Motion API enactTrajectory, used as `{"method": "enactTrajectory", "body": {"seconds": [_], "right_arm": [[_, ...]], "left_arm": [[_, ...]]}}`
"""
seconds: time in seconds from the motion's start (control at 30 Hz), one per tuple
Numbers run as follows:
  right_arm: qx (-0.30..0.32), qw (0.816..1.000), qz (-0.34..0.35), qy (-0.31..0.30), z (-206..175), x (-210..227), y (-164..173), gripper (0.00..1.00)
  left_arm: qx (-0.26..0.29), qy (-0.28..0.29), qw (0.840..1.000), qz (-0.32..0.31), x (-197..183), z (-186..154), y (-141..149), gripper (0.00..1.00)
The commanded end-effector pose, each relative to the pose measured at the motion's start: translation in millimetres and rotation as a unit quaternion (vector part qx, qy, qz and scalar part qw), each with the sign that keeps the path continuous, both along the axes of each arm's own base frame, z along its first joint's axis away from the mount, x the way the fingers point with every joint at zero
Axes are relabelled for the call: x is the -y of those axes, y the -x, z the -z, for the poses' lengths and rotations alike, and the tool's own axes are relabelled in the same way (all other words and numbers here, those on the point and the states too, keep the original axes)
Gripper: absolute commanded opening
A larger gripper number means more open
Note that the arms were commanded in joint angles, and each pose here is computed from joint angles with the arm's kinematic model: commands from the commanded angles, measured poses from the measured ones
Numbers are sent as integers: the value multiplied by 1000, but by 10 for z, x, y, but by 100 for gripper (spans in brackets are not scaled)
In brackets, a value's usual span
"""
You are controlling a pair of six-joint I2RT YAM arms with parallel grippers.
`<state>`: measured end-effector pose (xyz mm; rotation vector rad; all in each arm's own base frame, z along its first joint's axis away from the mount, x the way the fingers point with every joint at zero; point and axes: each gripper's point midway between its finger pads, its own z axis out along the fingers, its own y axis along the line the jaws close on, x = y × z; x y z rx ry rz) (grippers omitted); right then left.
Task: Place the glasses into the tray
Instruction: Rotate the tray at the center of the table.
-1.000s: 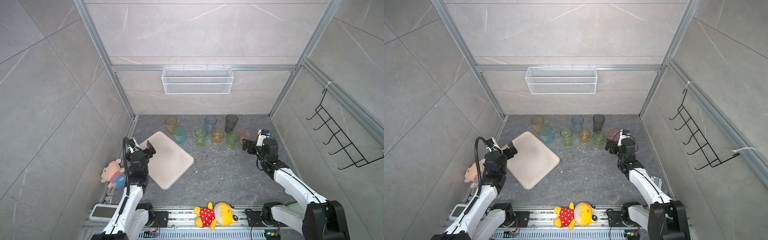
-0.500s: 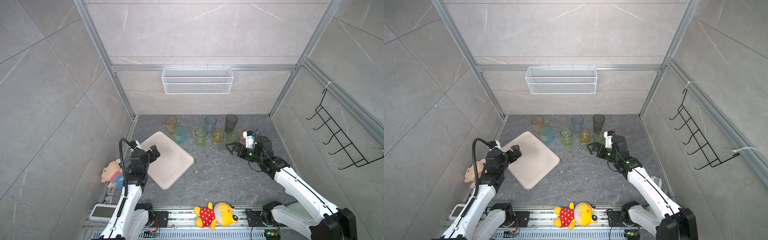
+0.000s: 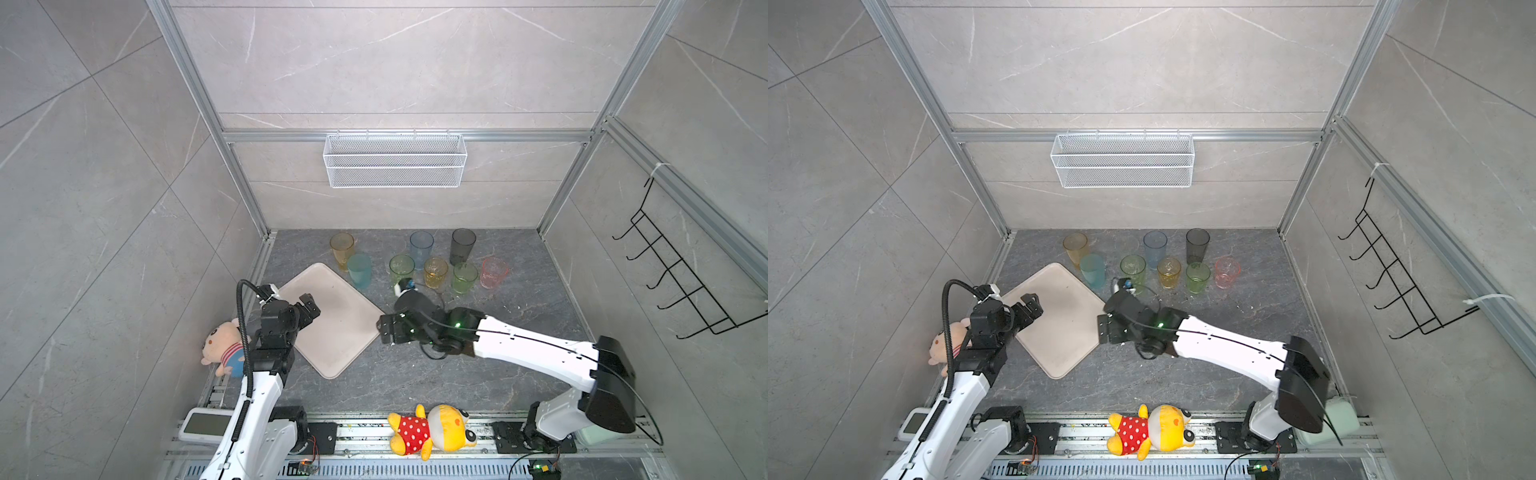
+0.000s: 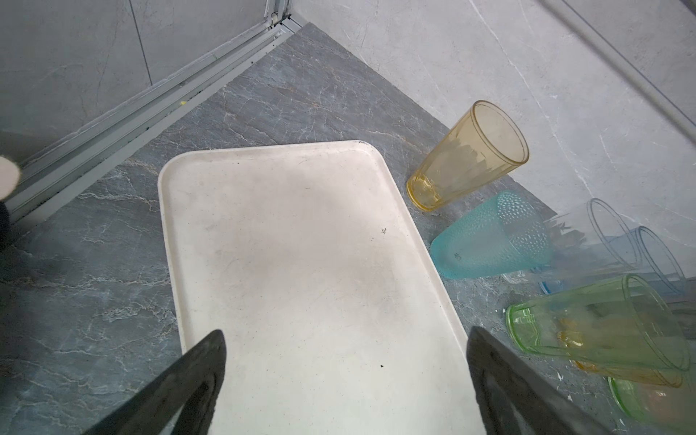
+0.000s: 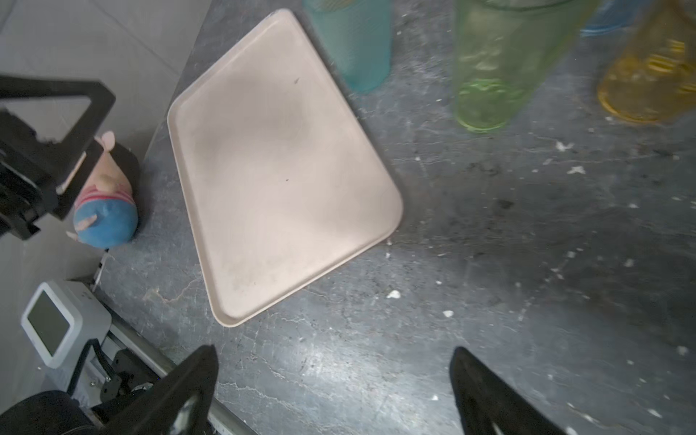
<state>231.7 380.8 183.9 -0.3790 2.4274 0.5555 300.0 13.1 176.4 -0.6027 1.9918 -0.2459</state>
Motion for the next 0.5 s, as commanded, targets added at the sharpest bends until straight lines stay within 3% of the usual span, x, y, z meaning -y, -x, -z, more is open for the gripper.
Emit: {"method": "enactTrajectory", "body": {"seconds": [0.0, 0.2, 0.47], "right_arm": [[29, 997, 3, 75, 170, -112, 87, 98], [10, 996, -13, 85, 475, -531, 210, 99], [-5, 993, 3, 117, 772, -678, 121, 100]], "left_arm": [[34, 5, 999, 9, 34, -248, 12, 100], [51, 4, 999, -3, -2, -313, 89, 100], [59, 2, 998, -15, -45, -308, 174, 100]]}}
